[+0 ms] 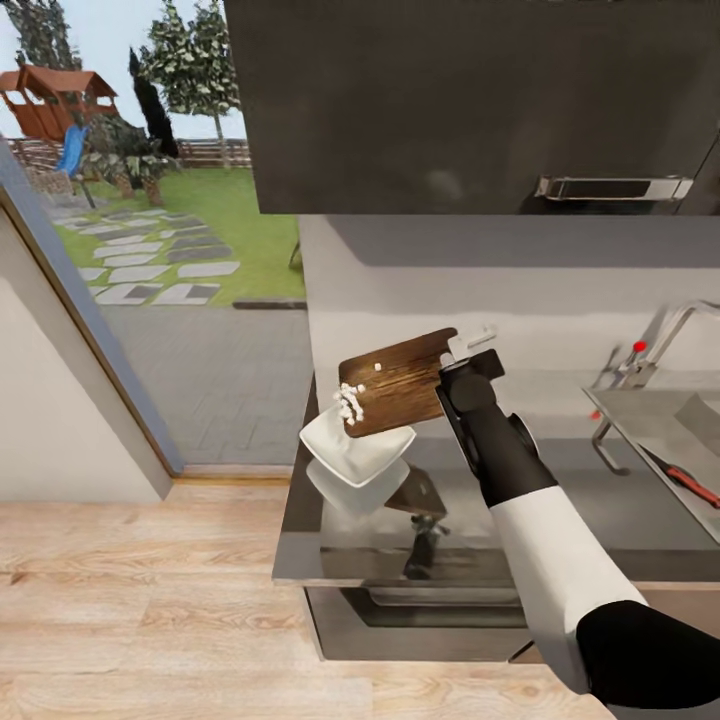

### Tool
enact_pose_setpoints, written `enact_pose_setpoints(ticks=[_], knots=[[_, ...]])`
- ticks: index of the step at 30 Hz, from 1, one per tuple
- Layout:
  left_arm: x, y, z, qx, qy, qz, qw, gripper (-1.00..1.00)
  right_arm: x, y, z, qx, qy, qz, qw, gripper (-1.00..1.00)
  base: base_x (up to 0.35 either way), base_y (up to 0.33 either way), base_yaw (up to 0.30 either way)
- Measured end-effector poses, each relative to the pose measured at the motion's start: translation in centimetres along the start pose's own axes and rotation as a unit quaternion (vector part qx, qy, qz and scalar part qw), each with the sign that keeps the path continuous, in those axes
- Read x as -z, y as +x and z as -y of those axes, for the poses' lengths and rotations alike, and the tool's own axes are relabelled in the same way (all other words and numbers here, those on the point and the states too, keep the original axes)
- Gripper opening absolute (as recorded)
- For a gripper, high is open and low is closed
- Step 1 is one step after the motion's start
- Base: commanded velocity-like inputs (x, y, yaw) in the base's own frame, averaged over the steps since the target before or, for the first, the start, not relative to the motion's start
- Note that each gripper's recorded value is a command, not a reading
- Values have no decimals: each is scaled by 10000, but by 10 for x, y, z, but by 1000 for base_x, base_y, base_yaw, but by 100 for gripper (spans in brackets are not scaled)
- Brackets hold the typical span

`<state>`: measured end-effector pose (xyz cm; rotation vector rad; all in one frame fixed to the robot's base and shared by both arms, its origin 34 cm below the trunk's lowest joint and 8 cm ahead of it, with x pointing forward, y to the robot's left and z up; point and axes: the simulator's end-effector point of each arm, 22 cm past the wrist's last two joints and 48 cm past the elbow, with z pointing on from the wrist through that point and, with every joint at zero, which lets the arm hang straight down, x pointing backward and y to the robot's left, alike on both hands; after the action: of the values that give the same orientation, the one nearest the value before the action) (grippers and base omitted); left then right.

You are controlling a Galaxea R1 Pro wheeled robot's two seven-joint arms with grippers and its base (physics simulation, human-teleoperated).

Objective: In the kitchen, take the Vidalia onion out of the sink, dice it on the chopping board with the paring knife, put the diced onion into the bowl on the countertop, then place both the paring knife and the chopping board into the sink.

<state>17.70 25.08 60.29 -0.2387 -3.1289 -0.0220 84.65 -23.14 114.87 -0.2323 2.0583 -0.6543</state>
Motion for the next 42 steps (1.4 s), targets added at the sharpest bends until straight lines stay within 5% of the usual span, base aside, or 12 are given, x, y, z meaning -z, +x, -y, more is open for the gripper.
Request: enact_pose_setpoints(ticks=[19,24,33,38,42], knots=[[1,-6,-2,1,-14,82,10000,100,6,-6,18,92,349,65,9993,-100,0,0,0],[1,-8,-1,1,-12,103,9999,100,15,-18,52,582,1143,227,9915,-100,0,0,-33],[2,-11,-1,2,-10,139,9999,100,19,-23,59,620,1234,274,9900,-100,0,0,-88],[2,-13,-1,3,-11,157,9999,100,12,-14,42,271,575,147,9979,-100,0,0,-74],[2,-12,-1,2,-13,155,9999,100,-13,27,40,-863,-422,-390,9946,-100,0,0,-8]])
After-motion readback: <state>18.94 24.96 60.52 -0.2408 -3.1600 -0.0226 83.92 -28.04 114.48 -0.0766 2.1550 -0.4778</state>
